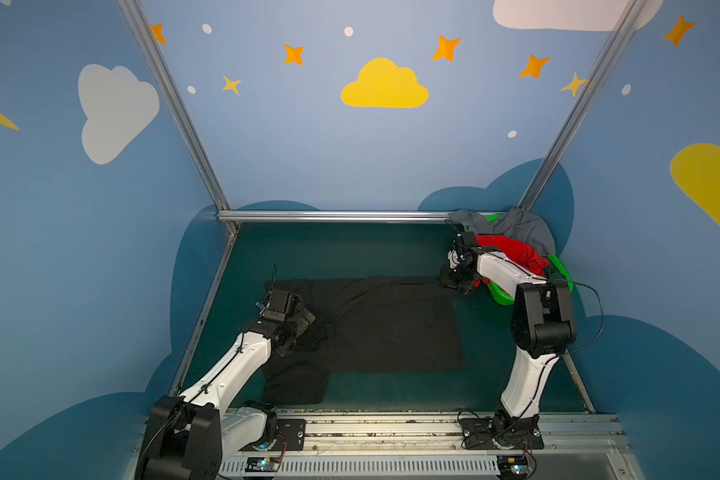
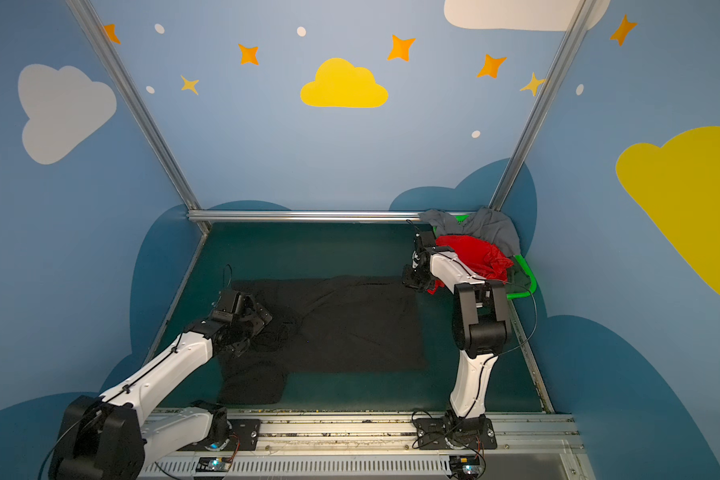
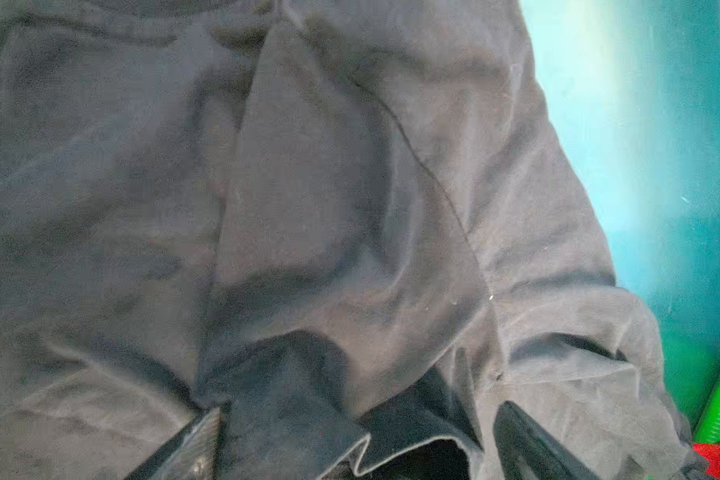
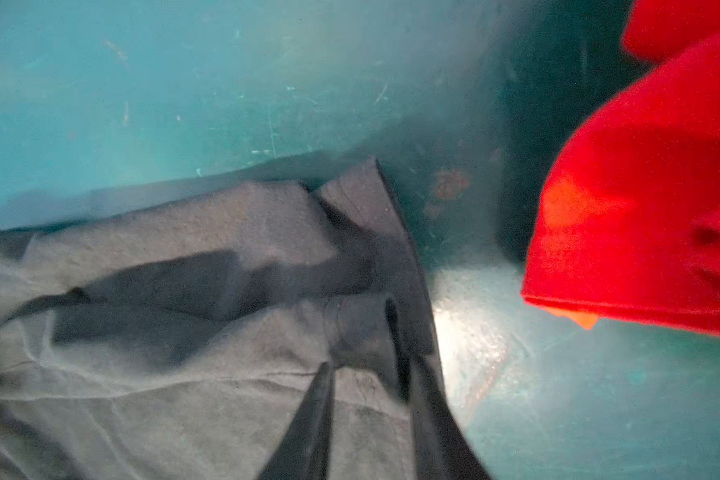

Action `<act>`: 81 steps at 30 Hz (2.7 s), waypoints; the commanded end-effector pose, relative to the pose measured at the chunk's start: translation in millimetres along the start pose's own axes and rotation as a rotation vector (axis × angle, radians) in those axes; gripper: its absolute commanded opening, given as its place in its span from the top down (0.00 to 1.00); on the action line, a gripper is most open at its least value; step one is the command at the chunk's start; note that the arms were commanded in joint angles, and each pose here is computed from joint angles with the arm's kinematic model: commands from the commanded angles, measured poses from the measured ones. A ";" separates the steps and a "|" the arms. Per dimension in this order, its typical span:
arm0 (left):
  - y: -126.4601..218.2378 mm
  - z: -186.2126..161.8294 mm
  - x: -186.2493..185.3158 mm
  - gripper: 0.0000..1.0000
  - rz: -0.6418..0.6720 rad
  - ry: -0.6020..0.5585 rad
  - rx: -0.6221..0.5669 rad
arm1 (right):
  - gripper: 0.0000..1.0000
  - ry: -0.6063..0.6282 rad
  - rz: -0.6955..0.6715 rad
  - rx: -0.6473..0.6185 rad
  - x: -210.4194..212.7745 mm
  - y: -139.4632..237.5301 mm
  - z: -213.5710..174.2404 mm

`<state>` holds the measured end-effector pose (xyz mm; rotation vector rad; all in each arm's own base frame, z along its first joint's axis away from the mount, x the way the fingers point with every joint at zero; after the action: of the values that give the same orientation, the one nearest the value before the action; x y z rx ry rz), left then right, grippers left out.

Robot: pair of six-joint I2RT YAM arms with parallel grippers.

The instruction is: Fold and stack the t-shirts

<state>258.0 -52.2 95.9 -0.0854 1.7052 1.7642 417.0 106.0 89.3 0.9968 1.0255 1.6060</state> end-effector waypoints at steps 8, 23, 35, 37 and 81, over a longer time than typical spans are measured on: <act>-4.4 -0.8 11.2 0.22 0.055 -0.015 0.019 | 0.91 0.000 0.030 0.000 2.7 -5.6 1.9; -13.7 8.9 14.9 0.97 0.087 0.001 0.007 | 1.00 0.000 0.056 -0.049 8.3 12.0 2.2; 1.7 62.6 -14.9 0.97 0.040 0.029 -0.105 | 1.00 -0.029 0.042 -0.087 3.8 36.5 -13.9; 2.6 67.4 -16.3 0.97 0.040 0.032 -0.119 | 1.00 -0.039 0.037 -0.082 1.5 37.4 -20.4; -8.7 69.8 7.8 0.97 0.125 0.062 -0.150 | 1.00 -0.203 -0.026 0.060 -34.3 3.5 -71.6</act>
<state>288.9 7.2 101.3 -0.1213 1.6546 1.9491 358.1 69.0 69.8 1.1449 0.9241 1.4874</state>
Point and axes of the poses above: each gripper's point midway between its finger pads, its own y axis back along the fingers, its own x axis along the line the jaws close on, z = x × y, the point moved 3 cm from there along y, back along the fingers, and after that the axes turned 15 degrees about y, right-handed, at the moved point
